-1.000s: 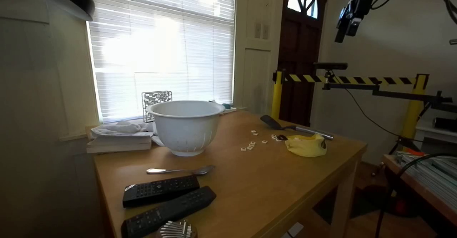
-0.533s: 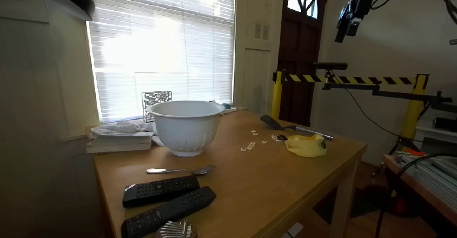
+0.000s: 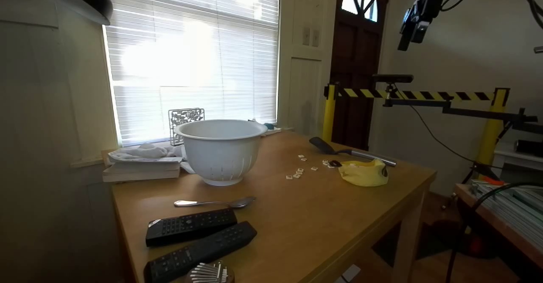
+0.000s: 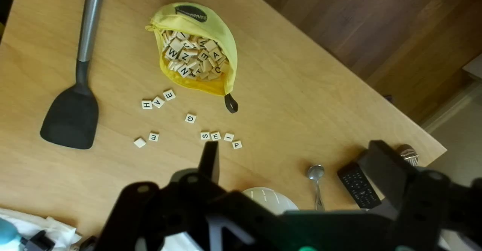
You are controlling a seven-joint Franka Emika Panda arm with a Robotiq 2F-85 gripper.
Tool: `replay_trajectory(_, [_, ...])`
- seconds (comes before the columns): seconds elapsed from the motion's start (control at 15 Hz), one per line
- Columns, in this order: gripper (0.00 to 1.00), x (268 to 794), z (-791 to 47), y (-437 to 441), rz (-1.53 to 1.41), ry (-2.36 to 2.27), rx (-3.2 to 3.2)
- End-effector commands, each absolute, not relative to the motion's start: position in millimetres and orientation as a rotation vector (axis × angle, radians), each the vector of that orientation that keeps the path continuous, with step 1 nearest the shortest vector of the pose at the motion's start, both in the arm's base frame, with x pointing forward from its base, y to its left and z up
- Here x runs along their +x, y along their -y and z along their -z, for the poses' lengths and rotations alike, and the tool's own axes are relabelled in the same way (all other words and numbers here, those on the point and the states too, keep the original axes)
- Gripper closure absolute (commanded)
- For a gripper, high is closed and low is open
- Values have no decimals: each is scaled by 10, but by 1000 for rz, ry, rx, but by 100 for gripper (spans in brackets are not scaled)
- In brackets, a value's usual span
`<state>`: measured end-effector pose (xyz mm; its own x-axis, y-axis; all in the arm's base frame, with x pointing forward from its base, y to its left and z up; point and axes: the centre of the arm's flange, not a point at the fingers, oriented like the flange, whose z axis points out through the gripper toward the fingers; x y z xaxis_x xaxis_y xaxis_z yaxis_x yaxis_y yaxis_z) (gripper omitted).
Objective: Remove the objects from the bag then move the bag forward
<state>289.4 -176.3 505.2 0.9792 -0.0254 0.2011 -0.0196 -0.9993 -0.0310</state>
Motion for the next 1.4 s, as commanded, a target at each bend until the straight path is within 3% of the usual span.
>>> replay_trajectory(0.0, [0,2965,-4922,1715,257,-53,-3094])
replay_trajectory(0.87, [0,3818,-3191,2493,205,-672,-3091])
replay_trajectory(1.27, [0,3967,-2637,2938,106,-1153,-2954])
replay_trajectory(1.33, [0,3797,-2802,2738,146,-1011,-3000])
